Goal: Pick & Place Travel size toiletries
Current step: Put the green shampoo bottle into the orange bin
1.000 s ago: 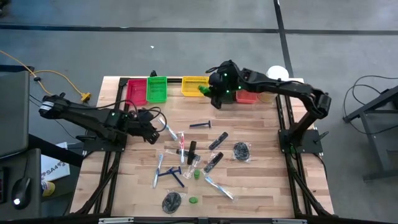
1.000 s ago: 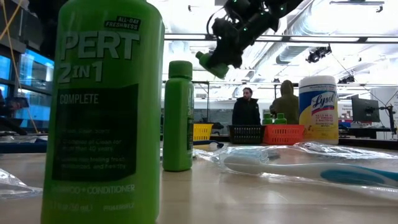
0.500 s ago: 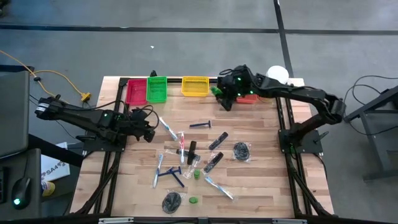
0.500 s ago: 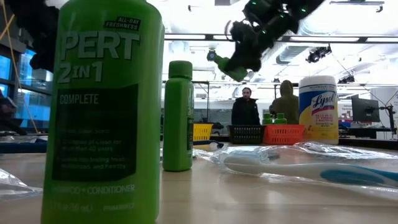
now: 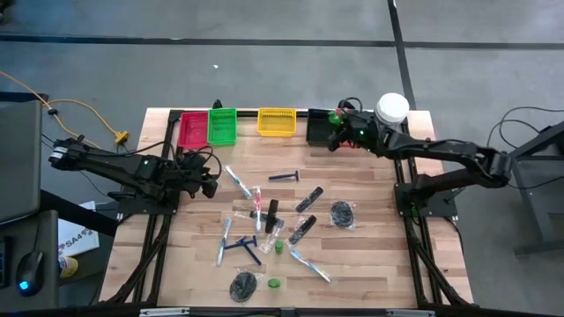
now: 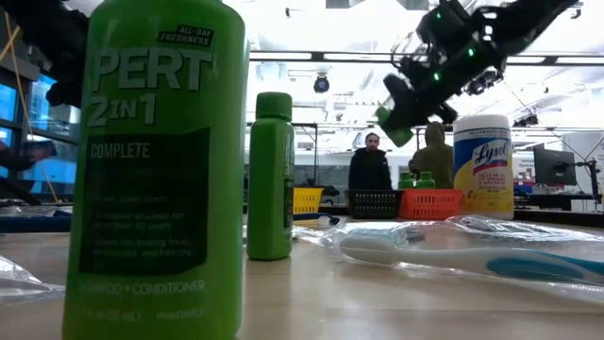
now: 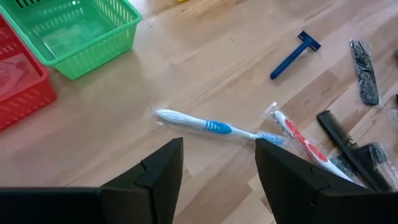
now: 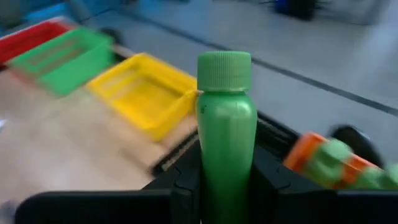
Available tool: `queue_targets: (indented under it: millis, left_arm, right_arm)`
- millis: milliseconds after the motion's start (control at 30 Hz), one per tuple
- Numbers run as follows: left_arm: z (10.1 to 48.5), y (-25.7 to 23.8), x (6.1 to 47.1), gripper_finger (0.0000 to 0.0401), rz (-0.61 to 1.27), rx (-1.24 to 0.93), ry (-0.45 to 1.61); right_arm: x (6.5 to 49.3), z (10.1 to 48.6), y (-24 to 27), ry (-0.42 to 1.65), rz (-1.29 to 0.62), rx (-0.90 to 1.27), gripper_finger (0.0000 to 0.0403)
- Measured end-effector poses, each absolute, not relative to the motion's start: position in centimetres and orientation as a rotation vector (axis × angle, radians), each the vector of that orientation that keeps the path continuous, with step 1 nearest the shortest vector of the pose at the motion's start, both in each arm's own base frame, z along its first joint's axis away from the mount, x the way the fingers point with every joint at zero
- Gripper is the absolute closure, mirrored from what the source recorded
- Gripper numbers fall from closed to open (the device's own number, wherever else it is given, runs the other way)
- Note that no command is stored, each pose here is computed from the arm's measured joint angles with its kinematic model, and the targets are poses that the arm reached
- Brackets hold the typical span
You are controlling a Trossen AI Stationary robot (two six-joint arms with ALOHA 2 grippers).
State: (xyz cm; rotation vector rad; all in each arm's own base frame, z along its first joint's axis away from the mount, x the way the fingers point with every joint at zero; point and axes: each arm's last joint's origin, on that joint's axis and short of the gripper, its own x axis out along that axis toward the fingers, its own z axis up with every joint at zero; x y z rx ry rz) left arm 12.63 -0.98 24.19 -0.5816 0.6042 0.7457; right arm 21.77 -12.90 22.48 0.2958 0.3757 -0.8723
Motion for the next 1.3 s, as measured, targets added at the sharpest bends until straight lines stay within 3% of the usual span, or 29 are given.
queue_targets:
  millis: [333,967,1300]
  left_arm:
    - [24.2,-1.0,12.6,0.0208,0.750,-0.579,0.602]
    - [24.2,-1.0,12.6,0.0208,0.750,-0.580,0.602]
    - [24.2,-1.0,12.6,0.0208,0.749,-0.582,0.602]
  right_arm:
    - [19.6,19.0,-12.8,0.186,-1.261,0.377,0.0330]
    - [21.5,12.6,-14.1,0.205,-1.365,0.361,0.0329]
    - [21.5,11.8,-14.8,0.182,-1.420,0.341,0.0329]
